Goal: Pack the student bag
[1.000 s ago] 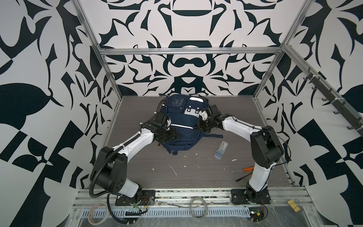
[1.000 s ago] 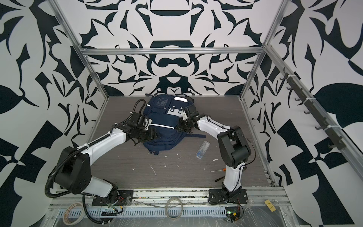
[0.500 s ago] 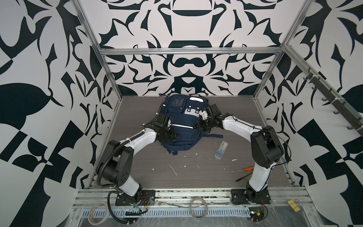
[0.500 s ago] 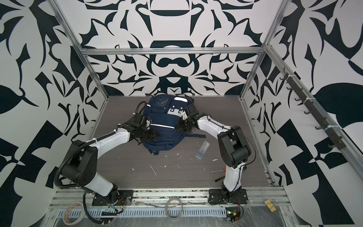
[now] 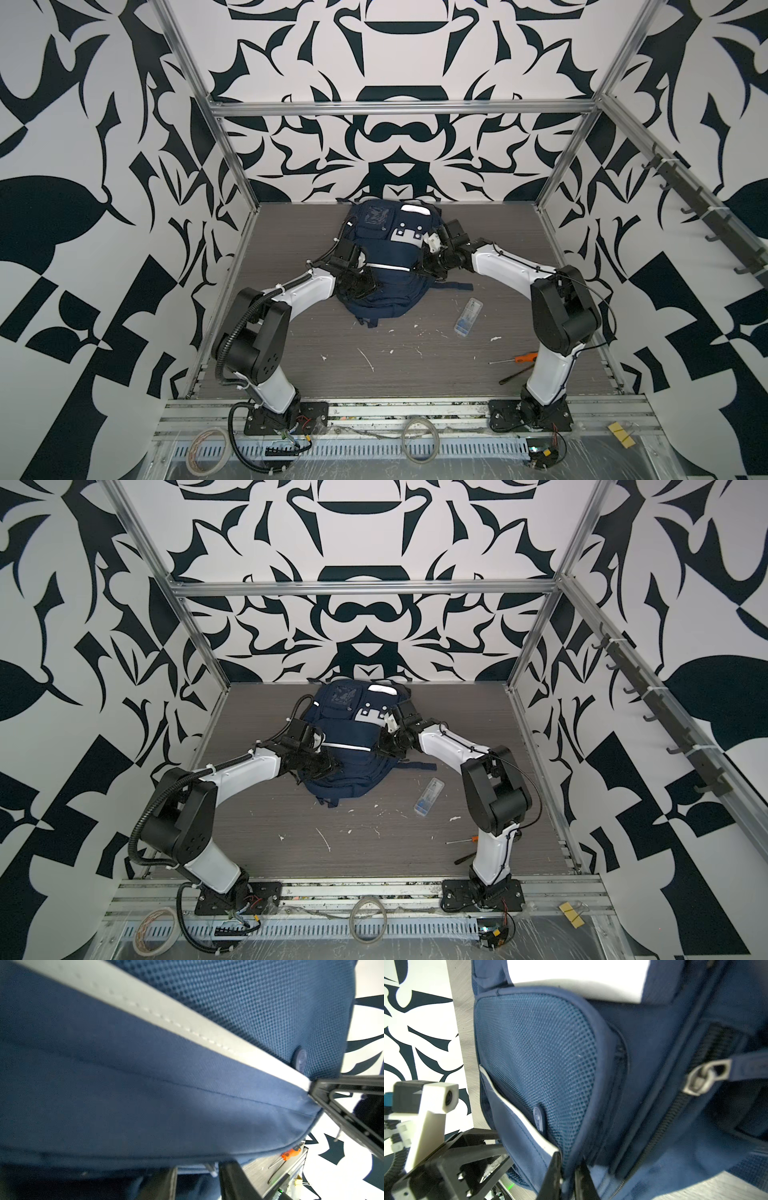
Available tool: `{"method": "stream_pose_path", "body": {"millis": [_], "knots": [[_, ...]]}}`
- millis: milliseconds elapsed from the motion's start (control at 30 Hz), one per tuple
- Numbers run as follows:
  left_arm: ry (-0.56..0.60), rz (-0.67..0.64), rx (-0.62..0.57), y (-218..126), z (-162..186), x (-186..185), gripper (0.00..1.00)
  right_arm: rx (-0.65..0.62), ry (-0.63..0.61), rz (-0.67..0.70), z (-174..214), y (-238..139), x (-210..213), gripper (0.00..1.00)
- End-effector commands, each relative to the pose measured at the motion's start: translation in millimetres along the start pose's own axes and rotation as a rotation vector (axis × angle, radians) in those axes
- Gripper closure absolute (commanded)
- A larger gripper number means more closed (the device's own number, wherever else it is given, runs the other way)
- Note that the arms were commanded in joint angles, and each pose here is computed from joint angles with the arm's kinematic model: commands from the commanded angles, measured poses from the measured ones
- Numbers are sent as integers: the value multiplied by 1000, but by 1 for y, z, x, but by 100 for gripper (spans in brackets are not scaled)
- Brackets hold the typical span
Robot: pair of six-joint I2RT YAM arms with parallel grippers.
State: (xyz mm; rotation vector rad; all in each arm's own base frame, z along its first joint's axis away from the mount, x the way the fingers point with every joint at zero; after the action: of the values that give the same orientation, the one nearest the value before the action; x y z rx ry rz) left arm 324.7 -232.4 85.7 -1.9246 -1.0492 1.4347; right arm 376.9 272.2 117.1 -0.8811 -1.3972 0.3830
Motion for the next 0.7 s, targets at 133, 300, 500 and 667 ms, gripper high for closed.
{"method": "stream_pose_path", "body": {"millis": [133, 300, 500, 667], "knots": [[-3, -21, 11, 8, -5, 2, 85, -23, -44, -41, -4, -10, 17, 100], [55, -43, 9, -2, -8, 0, 100, -29, -47, -45, -4, -11, 18, 100], [122, -208, 48, -33, -3, 37, 100, -38, -18, -20, -6, -15, 3, 100], [184, -315, 59, -58, -5, 65, 100, -66, 1, -7, -10, -22, -8, 100]]}}
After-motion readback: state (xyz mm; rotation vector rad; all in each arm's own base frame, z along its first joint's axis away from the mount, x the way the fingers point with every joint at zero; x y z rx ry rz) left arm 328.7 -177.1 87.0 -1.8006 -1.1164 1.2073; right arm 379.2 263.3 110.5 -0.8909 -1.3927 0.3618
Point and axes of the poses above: each gripper's point midway between its finger pads, its own y axis out along the fingers, its own x axis along the line the jaws close on, z = x × y, the point moved 1 cm from there along -y, back along the fingers, and after that the axes turned 12 degrees about y, right-handed, at the moved point
